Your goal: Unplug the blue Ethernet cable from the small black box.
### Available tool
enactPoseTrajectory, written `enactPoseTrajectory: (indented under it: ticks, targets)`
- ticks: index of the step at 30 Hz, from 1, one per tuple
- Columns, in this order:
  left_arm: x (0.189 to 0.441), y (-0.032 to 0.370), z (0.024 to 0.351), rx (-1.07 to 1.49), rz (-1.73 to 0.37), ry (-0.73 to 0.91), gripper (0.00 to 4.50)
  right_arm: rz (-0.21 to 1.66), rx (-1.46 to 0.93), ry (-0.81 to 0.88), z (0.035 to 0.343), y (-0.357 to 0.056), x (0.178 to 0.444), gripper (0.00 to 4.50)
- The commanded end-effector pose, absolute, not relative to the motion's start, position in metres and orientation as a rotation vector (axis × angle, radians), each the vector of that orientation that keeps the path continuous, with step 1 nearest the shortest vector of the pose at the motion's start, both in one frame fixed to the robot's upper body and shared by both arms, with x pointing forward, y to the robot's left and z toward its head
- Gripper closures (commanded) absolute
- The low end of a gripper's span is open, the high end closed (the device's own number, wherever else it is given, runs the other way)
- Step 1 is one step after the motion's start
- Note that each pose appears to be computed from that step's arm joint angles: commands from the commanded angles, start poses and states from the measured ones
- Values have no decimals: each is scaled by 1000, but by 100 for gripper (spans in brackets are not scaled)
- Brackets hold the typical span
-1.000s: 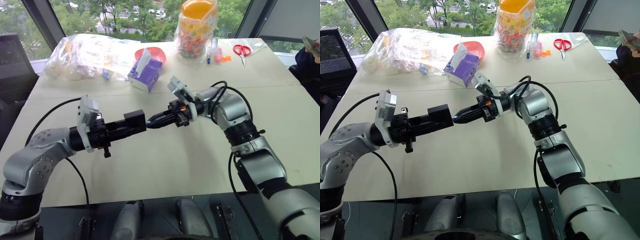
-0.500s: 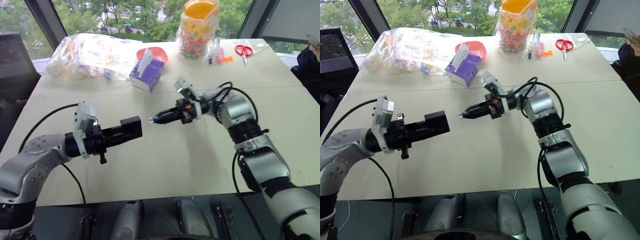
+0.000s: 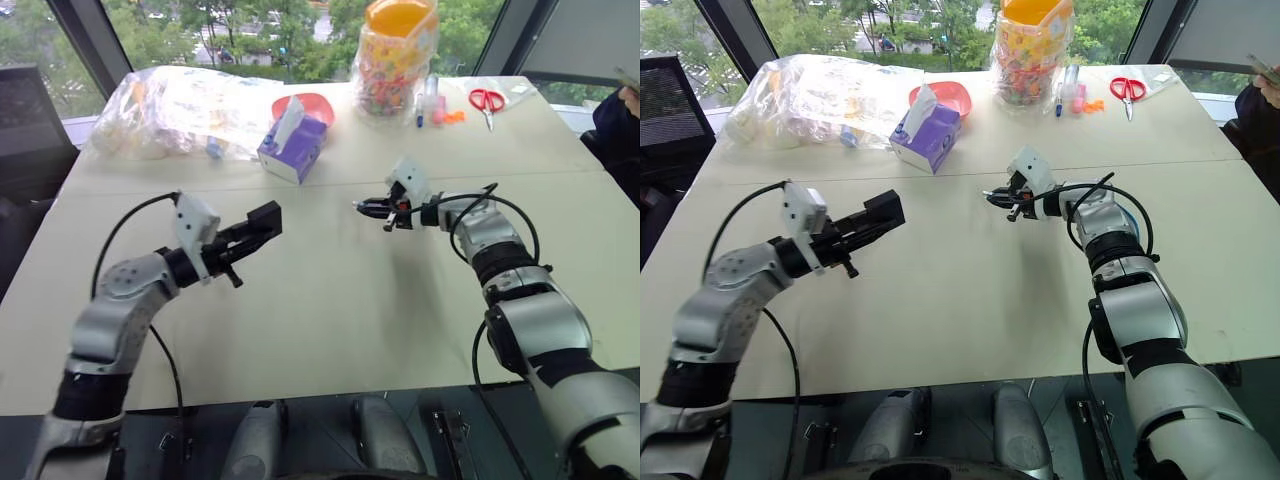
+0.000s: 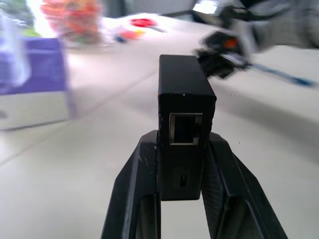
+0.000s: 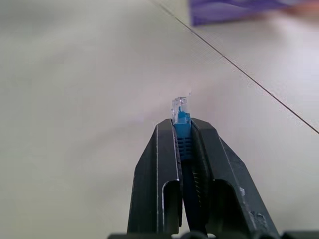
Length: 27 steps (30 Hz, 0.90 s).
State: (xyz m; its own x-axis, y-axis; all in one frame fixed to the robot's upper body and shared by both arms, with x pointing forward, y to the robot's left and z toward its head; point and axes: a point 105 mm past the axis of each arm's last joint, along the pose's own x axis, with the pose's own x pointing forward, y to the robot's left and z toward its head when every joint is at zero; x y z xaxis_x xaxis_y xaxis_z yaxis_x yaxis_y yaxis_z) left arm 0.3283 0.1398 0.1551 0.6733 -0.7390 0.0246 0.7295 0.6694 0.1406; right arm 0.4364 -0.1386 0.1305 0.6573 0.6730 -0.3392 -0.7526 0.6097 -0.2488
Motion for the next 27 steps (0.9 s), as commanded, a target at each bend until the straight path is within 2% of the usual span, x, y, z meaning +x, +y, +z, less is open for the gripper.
enactPoseTrajectory:
  ticks: [1,8,16,19,20,22,25,27]
  targets:
    - [344,128,159,179,-795,-182,402,666,-404,149,147,-154,451,447]
    - [372,97,141,136,-781,-218,402,560,-389,181,130,-169,453,447]
    - [391,89,81,121,-709,1,402,529,-361,197,120,-170,452,447]
    - [389,87,70,113,-715,41,402,529,-358,197,119,-169,451,447]
    - [389,86,69,108,-717,49,322,530,-357,198,119,-169,451,450]
    - [388,85,66,96,-719,63,274,530,-355,198,119,-169,451,450]
    - [385,84,63,93,-725,71,136,533,-343,201,119,-169,451,450]
    - [384,85,62,91,-723,76,48,533,-342,201,119,-169,451,364]
